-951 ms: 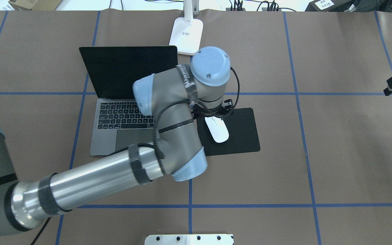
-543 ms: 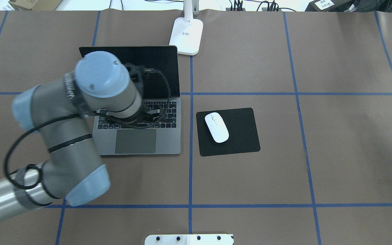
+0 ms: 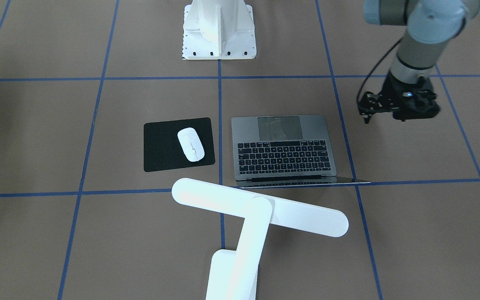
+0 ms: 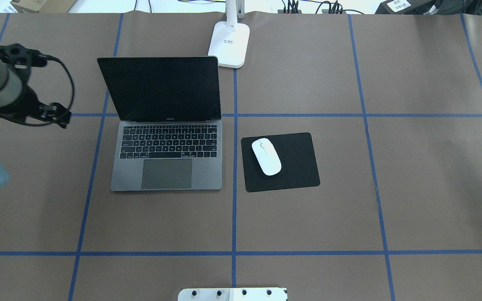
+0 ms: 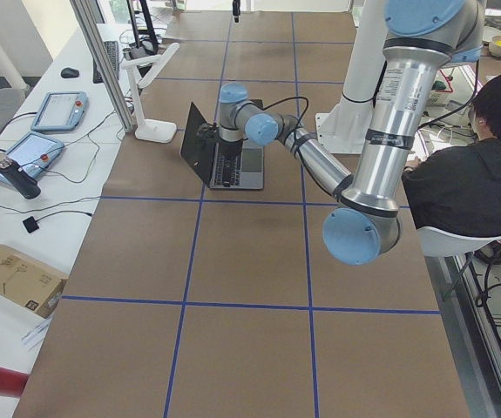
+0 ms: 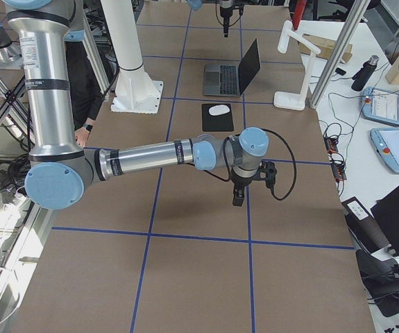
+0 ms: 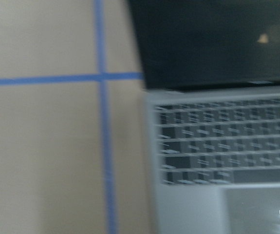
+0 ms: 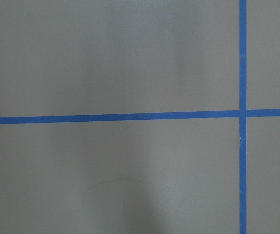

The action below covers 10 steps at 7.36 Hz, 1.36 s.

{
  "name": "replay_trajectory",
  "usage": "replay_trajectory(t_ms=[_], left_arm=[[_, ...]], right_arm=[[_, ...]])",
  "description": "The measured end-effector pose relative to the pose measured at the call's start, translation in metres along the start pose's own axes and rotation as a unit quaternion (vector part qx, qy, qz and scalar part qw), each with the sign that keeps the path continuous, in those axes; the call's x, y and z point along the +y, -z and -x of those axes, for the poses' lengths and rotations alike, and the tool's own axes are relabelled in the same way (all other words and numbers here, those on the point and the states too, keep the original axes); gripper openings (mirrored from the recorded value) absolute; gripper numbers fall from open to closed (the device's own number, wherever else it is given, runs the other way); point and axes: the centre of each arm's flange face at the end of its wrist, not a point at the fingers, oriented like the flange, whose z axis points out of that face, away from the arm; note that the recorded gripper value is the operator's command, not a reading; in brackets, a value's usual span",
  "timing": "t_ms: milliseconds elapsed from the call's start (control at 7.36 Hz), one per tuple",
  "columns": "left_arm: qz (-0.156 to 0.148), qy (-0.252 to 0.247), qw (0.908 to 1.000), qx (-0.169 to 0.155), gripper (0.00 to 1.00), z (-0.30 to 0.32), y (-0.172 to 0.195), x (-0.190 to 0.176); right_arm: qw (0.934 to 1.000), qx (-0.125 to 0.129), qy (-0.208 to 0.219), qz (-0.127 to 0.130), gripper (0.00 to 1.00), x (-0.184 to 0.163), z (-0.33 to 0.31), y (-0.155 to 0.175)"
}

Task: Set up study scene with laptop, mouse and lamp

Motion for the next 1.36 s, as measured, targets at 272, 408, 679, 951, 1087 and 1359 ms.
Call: replay_trajectory(t_ms=[272,408,679,951,1087,1359], left_arm=[[0.034,-0.009,0.9993,0.011,0.99,0.167,-0.008,-0.049],[0.037,-0.009,0.9992,0.012,0.99,0.239,-0.014,-0.058],[0.023,-0.008,0.9996,0.012,0.99,0.325,-0.007,-0.058],[0.018,0.011,0.9996,0.017,0.99,0.360,-0.002,-0.044],[0.025,0.021,0.9992,0.023,0.99,0.373,-0.012,-0.027],[0.037,0.032,0.9984,0.028,0.99,0.385,-0.026,-0.002]], right_arm=[[1.0000,-0.001,-0.007,0.002,0.99,0.005,-0.008,-0.001],[0.9999,-0.003,-0.012,0.001,0.99,0.006,-0.012,0.000],[0.9997,-0.006,-0.022,-0.002,0.99,0.009,-0.022,0.005],[0.9986,-0.030,-0.044,-0.003,0.99,0.020,-0.043,0.012],[0.9976,-0.041,-0.056,-0.001,0.99,0.028,-0.055,0.013],[0.9961,-0.046,-0.074,0.002,0.99,0.040,-0.073,0.011]])
